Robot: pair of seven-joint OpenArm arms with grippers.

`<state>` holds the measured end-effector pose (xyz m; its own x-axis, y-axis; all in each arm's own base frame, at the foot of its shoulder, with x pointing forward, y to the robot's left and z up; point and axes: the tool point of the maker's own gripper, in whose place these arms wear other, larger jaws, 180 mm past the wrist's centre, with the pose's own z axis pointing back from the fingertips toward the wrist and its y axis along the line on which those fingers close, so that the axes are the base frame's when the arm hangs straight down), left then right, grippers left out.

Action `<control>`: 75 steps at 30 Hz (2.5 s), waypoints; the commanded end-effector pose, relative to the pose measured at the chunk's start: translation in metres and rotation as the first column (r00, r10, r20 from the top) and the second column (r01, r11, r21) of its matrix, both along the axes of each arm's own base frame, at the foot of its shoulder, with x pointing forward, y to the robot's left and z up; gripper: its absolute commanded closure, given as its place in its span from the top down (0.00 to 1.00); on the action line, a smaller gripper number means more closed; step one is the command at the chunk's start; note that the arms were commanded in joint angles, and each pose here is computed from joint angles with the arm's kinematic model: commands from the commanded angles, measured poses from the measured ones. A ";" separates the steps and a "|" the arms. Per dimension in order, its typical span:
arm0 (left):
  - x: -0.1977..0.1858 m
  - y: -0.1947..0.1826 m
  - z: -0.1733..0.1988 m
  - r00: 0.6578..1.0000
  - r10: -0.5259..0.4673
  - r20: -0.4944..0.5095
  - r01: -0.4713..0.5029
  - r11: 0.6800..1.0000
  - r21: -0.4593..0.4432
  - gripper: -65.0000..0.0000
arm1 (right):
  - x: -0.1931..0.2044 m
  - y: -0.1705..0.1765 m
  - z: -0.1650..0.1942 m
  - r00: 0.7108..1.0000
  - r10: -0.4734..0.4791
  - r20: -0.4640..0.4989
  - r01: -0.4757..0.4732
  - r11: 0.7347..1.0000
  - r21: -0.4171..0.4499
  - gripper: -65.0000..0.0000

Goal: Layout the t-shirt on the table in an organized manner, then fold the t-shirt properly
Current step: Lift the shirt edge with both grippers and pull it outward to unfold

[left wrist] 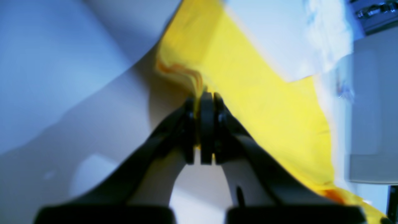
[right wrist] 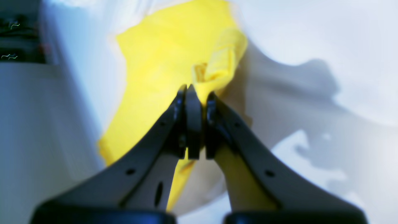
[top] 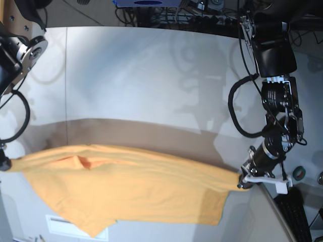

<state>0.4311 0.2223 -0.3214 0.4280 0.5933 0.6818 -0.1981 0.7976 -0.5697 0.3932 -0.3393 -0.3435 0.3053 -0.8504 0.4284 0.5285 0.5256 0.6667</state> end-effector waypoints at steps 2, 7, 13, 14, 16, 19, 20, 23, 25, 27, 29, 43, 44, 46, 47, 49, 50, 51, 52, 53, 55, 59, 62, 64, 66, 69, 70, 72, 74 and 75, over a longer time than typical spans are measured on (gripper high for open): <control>0.010 0.004 0.032 0.997 -0.008 0.078 0.006 1.000 0.022 0.00 | 0.007 -0.014 0.027 0.999 0.012 0.042 -0.011 1.000 -0.028 0.00; -0.015 0.002 0.006 1.000 -0.018 0.016 0.017 0.999 0.030 0.00 | -0.018 -0.010 -0.002 0.998 0.037 -0.048 -0.037 0.999 -0.002 0.00; -0.060 0.009 -0.043 0.994 -0.012 -0.113 0.017 0.999 0.046 0.00 | -0.064 -0.011 -0.044 0.986 0.030 -0.164 -0.030 1.000 0.002 0.00; -0.068 0.011 -0.050 0.991 -0.011 -0.134 0.018 0.999 0.048 0.00 | -0.072 -0.011 -0.051 0.982 0.030 -0.186 -0.030 1.000 0.002 0.00; -0.086 0.011 -0.068 0.983 -0.010 -0.181 0.019 0.999 0.049 0.00 | -0.089 -0.012 -0.064 0.974 0.030 -0.225 -0.030 1.000 0.002 0.00; -0.115 0.011 -0.091 0.968 -0.011 -0.250 0.023 0.999 0.048 0.00 | -0.112 -0.011 -0.081 0.960 0.033 -0.278 -0.033 0.999 0.004 0.00; -0.124 0.012 -0.098 0.963 -0.009 -0.271 0.023 0.999 0.048 0.00 | -0.120 -0.011 -0.086 0.954 0.032 -0.297 -0.032 0.999 0.004 0.00; -0.150 0.016 -0.115 0.951 0.011 -0.308 0.008 0.998 0.062 0.00 | -0.145 -0.017 -0.102 0.943 0.001 -0.334 -0.012 0.999 -0.031 0.00; -0.165 0.023 -0.122 0.948 0.032 -0.318 -0.005 0.996 0.084 0.00 | -0.160 -0.016 -0.113 0.936 -0.018 -0.353 0.001 0.999 -0.046 0.00; -0.180 0.026 -0.130 0.941 0.044 -0.336 -0.013 0.995 0.095 0.00 | -0.174 -0.019 -0.116 0.929 -0.029 -0.369 0.004 0.998 -0.069 0.00; -0.198 0.029 -0.138 0.930 0.051 -0.365 -0.013 0.994 0.105 0.00 | -0.186 -0.021 -0.113 0.925 -0.028 -0.379 -0.010 0.995 -0.099 0.00; -0.248 0.033 -0.138 0.927 0.079 -0.367 -0.020 0.987 0.163 0.00 | -0.259 0.008 -0.124 0.885 -0.015 -0.465 -0.041 0.993 -0.110 0.00; -0.247 0.034 -0.138 0.928 0.079 -0.365 -0.019 0.986 0.164 0.00 | -0.263 0.010 -0.126 0.881 -0.015 -0.472 -0.040 0.994 -0.106 0.00; -0.245 0.043 -0.135 0.929 0.090 -0.359 -0.025 0.983 0.181 0.00 | -0.271 0.018 -0.132 0.875 -0.010 -0.485 -0.036 0.996 -0.086 0.00; -0.245 0.049 -0.133 0.929 0.105 -0.355 -0.039 0.982 0.187 0.00 | -0.274 0.021 -0.134 0.871 -0.007 -0.492 -0.036 0.996 -0.079 0.00; -0.244 0.058 -0.129 0.930 0.126 -0.346 -0.059 0.978 0.198 0.00 | -0.281 0.024 -0.137 0.864 -0.002 -0.504 -0.040 0.997 -0.073 0.00; -0.245 0.063 -0.128 0.929 0.138 -0.344 -0.069 0.976 0.205 0.00 | -0.283 0.026 -0.138 0.861 -0.003 -0.508 -0.038 0.997 -0.069 0.00; -0.245 0.067 -0.126 0.929 0.146 -0.341 -0.077 0.975 0.209 0.00 | -0.287 0.027 -0.139 0.858 -0.001 -0.514 -0.038 0.997 -0.066 0.00; -0.246 0.069 -0.126 0.928 0.154 -0.340 -0.083 0.974 0.212 0.00 | -0.288 0.027 -0.140 0.856 -0.001 -0.516 -0.038 0.997 -0.066 0.00; -0.247 0.070 -0.126 0.926 0.154 -0.344 -0.083 0.973 0.214 0.00 | -0.290 0.027 -0.140 0.854 -0.001 -0.520 -0.038 0.997 -0.064 0.00; -0.250 0.070 -0.127 0.924 0.153 -0.350 -0.080 0.974 0.214 0.00 | -0.291 0.028 -0.141 0.853 0.000 -0.522 -0.039 0.997 -0.064 0.00; -0.250 0.069 -0.128 0.924 0.152 -0.352 -0.080 0.974 0.211 0.00 | -0.294 0.032 -0.142 0.844 0.019 -0.536 -0.048 0.998 -0.040 0.00; -0.251 0.068 -0.129 0.924 0.152 -0.352 -0.080 0.975 0.209 0.00 | -0.294 0.035 -0.139 0.841 0.031 -0.541 -0.053 0.998 -0.026 0.00; -0.252 0.065 -0.130 0.923 0.146 -0.356 -0.075 0.976 0.205 0.00 | -0.295 0.039 -0.138 0.843 0.034 -0.537 -0.053 0.998 -0.020 0.00; -0.257 0.067 -0.131 0.919 0.151 -0.364 -0.077 0.975 0.208 0.00 | -0.295 0.042 -0.136 0.846 0.034 -0.533 -0.054 0.998 -0.021 0.00; -0.258 0.066 -0.129 0.921 0.148 -0.361 -0.075 0.975 0.210 0.00 | -0.295 0.042 -0.136 0.847 0.034 -0.531 -0.055 0.998 -0.023 0.00; -0.257 0.065 -0.127 0.923 0.146 -0.357 -0.073 0.975 0.211 0.00 | -0.294 0.042 -0.136 0.847 0.034 -0.530 -0.055 0.998 -0.023 0.00; -0.261 0.065 -0.128 0.920 0.146 -0.364 -0.070 0.975 0.212 0.00 | -0.293 0.042 -0.135 0.848 0.034 -0.529 -0.055 0.998 -0.023 0.00; -0.262 0.065 -0.129 0.919 0.146 -0.365 -0.070 0.975 0.212 0.00 | -0.293 0.042 -0.135 0.848 0.034 -0.529 -0.055 0.998 -0.023 0.00; -0.262 0.065 -0.129 0.919 0.146 -0.367 -0.070 0.975 0.212 0.00 | -0.294 0.043 -0.135 0.848 0.035 -0.529 -0.055 0.998 -0.022 0.00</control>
